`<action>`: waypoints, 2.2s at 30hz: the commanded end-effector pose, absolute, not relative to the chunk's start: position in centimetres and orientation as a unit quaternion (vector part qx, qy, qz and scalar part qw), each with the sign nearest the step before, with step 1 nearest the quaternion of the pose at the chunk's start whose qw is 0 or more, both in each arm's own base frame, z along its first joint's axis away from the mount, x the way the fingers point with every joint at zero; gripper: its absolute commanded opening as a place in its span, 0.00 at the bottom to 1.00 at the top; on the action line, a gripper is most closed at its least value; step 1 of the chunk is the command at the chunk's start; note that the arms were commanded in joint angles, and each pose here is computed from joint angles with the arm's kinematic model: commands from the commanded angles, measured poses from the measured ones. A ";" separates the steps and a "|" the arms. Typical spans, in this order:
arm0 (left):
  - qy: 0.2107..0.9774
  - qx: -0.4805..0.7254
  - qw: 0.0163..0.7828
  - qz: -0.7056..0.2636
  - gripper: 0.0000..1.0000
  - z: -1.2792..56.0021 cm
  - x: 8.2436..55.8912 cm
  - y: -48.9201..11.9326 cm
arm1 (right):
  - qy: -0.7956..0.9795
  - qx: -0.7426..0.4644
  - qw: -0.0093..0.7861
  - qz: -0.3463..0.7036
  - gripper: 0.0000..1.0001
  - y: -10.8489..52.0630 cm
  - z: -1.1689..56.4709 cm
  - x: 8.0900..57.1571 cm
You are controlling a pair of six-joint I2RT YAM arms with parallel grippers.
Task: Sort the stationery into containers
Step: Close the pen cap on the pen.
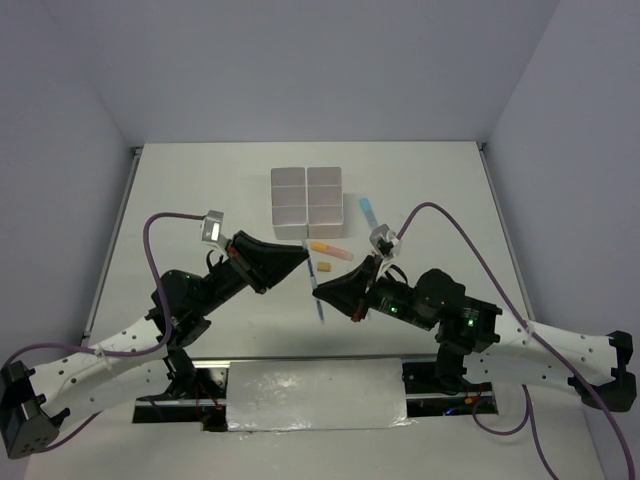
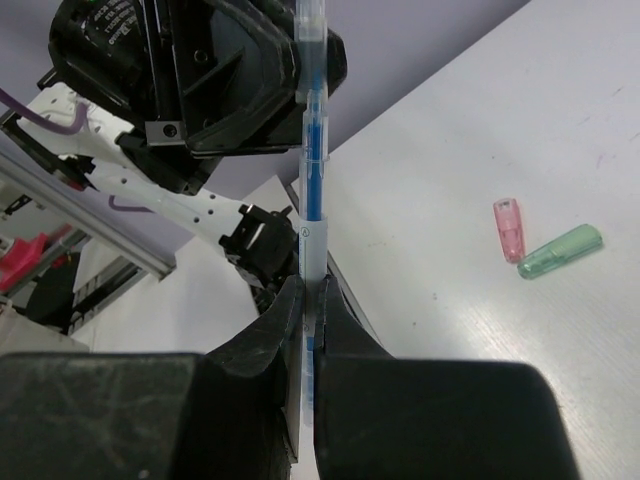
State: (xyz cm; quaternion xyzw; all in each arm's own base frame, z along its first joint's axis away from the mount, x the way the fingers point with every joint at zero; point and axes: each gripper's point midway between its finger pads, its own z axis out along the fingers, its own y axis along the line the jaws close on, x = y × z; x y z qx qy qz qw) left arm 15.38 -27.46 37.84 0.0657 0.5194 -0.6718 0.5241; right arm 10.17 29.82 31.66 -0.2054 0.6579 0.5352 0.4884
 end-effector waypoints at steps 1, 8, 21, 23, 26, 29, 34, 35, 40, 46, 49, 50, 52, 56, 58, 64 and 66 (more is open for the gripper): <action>0.485 0.083 0.528 -0.692 0.00 40.6 14.2 -27.1 | 0.635 -0.197 0.515 0.541 0.00 29.4 34.8 10.4; 0.502 0.093 0.519 -0.686 0.00 40.1 14.2 -27.7 | 0.626 -0.200 0.529 0.537 0.00 29.1 36.0 10.6; 0.520 0.113 0.502 -0.682 0.00 40.0 13.8 -28.4 | 0.593 -0.188 0.594 0.511 0.00 28.0 38.5 12.1; 0.524 0.118 0.503 -0.676 0.00 39.9 14.0 -28.6 | 0.574 -0.179 0.608 0.519 0.00 27.5 39.4 12.1; 0.532 0.113 0.492 -0.680 0.00 39.3 14.2 -29.0 | 0.546 -0.176 0.623 0.532 0.00 27.4 40.7 11.9; 0.530 0.107 0.483 -0.689 0.00 39.4 14.1 -29.2 | 0.548 -0.188 0.626 0.522 0.00 28.0 40.8 12.1; 0.538 0.113 0.497 -0.671 0.00 39.2 14.4 -29.0 | 0.537 -0.188 0.627 0.533 0.00 28.3 41.3 11.9; 0.536 0.118 0.500 -0.669 0.00 39.2 14.3 -29.0 | 0.538 -0.186 0.627 0.532 0.00 28.3 41.3 12.0; 0.544 0.147 0.499 -0.658 0.00 38.3 14.0 -29.4 | 0.537 -0.158 0.654 0.510 0.00 26.4 42.0 13.0; 0.553 0.134 0.513 -0.642 0.11 38.4 14.8 -29.1 | 0.523 -0.210 0.638 0.525 0.00 27.7 42.0 11.4; 0.555 0.132 0.521 -0.635 0.17 39.2 15.1 -29.0 | 0.536 -0.215 0.626 0.524 0.00 28.3 40.8 11.4; 0.556 0.135 0.522 -0.633 0.19 39.3 15.1 -29.0 | 0.539 -0.216 0.623 0.524 0.00 28.4 40.6 11.4; 0.547 0.141 0.529 -0.634 0.23 40.2 14.9 -28.8 | 0.544 -0.220 0.620 0.521 0.00 28.6 40.2 11.4; 0.540 0.145 0.540 -0.629 0.28 41.3 14.8 -28.4 | 0.548 -0.226 0.616 0.519 0.00 28.8 39.8 11.4; 0.539 0.144 0.546 -0.625 0.27 41.5 14.8 -28.2 | 0.549 -0.231 0.614 0.519 0.00 28.9 39.7 11.3; 0.533 0.154 0.569 -0.607 0.41 43.3 14.7 -27.3 | 0.552 -0.243 0.604 0.521 0.00 29.2 39.2 10.9; 0.528 0.158 0.572 -0.607 0.48 43.8 14.5 -27.2 | 0.548 -0.242 0.605 0.524 0.00 29.0 39.4 10.8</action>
